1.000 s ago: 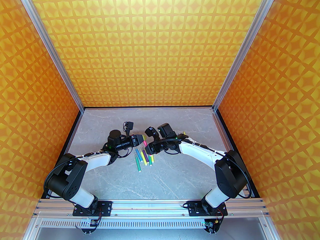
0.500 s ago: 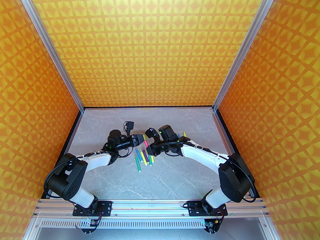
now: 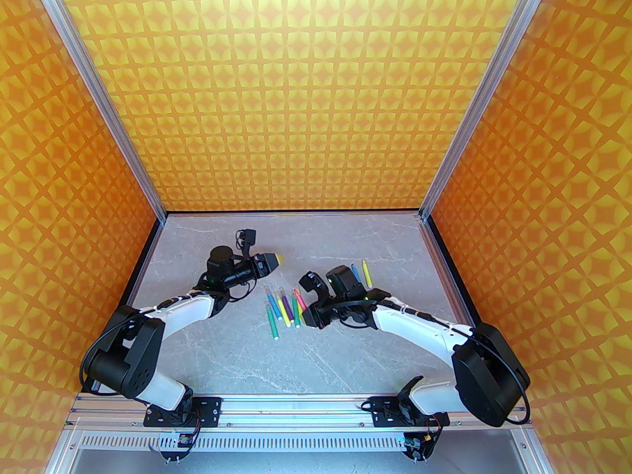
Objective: Open the pen caps
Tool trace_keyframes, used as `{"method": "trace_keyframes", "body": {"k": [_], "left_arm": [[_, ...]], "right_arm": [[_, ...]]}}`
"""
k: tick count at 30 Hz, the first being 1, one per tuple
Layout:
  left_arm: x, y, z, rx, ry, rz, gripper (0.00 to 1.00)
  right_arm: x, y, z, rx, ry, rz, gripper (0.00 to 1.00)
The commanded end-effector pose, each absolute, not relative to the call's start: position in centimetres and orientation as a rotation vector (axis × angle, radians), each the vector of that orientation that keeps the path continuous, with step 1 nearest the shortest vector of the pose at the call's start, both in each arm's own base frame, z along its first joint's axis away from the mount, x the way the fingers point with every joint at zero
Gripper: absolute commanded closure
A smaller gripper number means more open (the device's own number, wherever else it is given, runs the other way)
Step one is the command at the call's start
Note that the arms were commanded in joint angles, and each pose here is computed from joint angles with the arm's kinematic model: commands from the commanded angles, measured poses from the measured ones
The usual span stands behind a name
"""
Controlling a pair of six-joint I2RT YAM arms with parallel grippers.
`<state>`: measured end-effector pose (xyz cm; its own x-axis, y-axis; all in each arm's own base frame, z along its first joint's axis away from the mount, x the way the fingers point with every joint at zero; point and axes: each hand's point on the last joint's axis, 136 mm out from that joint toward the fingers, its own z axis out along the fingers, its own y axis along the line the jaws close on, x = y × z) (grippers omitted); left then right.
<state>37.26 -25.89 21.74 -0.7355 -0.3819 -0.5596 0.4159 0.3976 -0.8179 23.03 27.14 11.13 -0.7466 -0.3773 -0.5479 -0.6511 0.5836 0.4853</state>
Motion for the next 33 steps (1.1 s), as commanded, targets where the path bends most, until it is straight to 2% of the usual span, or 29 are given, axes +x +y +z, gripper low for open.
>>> {"method": "trace_keyframes", "body": {"k": [1, 5, 10, 13, 20, 25, 33], "left_arm": [[38.2, -24.6, 22.2, -0.022, 1.957, -1.322, 1.0], [38.3, -21.7, 19.3, -0.117, 2.117, -1.106, 1.0], [37.0, -16.5, 15.6, -0.159, 2.331, -0.656, 1.0], [35.9, -14.4, 13.7, -0.14, 2.435, -0.488, 1.0], [34.7, -12.8, 10.4, -0.104, 2.596, -0.338, 1.0], [35.0, -11.5, 8.0, -0.091, 2.677, -0.205, 1.0], [36.0, -10.2, 5.1, -0.09, 2.766, -0.076, 1.0]], "right_arm": [[23.5, 26.6, 12.1, -0.808, 2.394, 0.926, 1.0], [25.6, 24.7, 11.7, -0.714, 2.437, 0.729, 1.0], [29.3, 21.4, 10.6, -0.597, 2.519, 0.376, 1.0], [31.0, 19.9, 9.6, -0.562, 2.563, 0.212, 1.0], [34.1, 18.4, 6.5, -0.523, 2.64, -0.006, 1.0], [35.3, 18.5, 4.6, -0.508, 2.671, -0.023, 1.0], [36.3, 16.0, 2.7, -0.434, 2.706, -0.163, 1.0]]}}
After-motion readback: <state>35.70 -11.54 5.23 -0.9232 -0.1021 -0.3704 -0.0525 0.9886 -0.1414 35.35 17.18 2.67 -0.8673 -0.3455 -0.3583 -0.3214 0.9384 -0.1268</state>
